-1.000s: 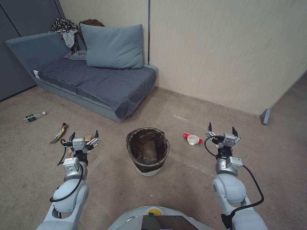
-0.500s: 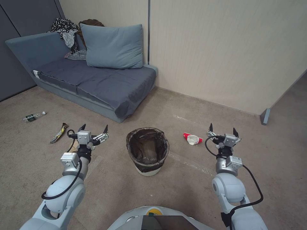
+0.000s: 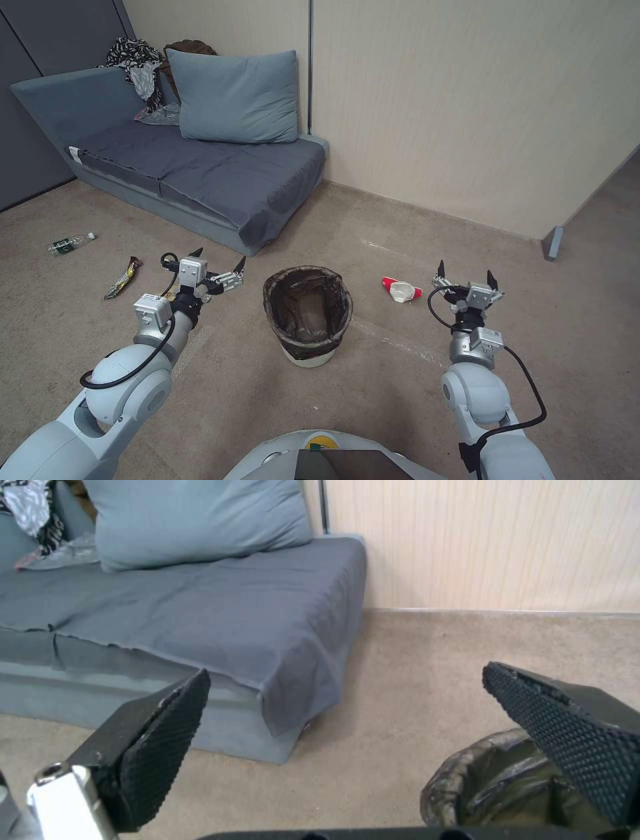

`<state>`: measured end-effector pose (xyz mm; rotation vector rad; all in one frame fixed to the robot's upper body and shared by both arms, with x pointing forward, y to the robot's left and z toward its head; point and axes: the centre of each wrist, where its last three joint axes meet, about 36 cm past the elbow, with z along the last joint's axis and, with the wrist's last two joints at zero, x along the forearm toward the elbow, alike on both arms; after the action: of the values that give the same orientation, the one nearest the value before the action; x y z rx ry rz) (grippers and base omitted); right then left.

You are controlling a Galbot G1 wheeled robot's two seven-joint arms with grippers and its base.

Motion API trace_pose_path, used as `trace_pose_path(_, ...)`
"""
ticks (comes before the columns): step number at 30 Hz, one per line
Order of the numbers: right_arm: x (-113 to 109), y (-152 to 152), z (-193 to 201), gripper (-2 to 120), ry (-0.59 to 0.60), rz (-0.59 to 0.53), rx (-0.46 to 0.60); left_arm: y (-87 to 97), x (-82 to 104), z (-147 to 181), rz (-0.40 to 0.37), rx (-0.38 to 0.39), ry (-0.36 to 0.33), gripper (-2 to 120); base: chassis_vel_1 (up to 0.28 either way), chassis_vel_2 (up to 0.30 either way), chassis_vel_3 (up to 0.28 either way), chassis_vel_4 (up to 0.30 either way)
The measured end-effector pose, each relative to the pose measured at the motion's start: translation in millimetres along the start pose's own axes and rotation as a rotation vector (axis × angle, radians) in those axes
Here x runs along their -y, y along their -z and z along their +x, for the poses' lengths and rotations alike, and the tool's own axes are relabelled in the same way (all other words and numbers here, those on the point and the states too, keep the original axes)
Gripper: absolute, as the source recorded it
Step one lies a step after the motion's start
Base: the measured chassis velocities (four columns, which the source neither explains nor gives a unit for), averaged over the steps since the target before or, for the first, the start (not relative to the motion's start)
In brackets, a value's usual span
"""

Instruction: Pick up the trash bin, then pick up the garbage from the floor and place it into the trash bin.

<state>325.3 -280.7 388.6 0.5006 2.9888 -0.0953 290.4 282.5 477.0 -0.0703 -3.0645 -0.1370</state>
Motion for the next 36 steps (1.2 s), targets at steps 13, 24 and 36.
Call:
trace_pose_path(13,1.3,-8.1,0.4,100,-0.017,0.009,-0.004,34.4,2.4,-11.5,0.0,-0.061,-0.144,100,0.0,0.0,0.0,0.0)
trace_pose_path(24,1.4,-20.3,-1.9,100,-0.064,0.023,-0.026,13.3,22.7,-45.3,0.088,-0.37,-0.319,100,0.0,0.0,0.0,0.0)
trace_pose_path(36,4.3,-21.2,-2.7,100,-0.083,0.027,-0.028,18.9,39.1,-76.5,0.039,-0.356,-0.378,100,0.0,0.0,0.0,0.0)
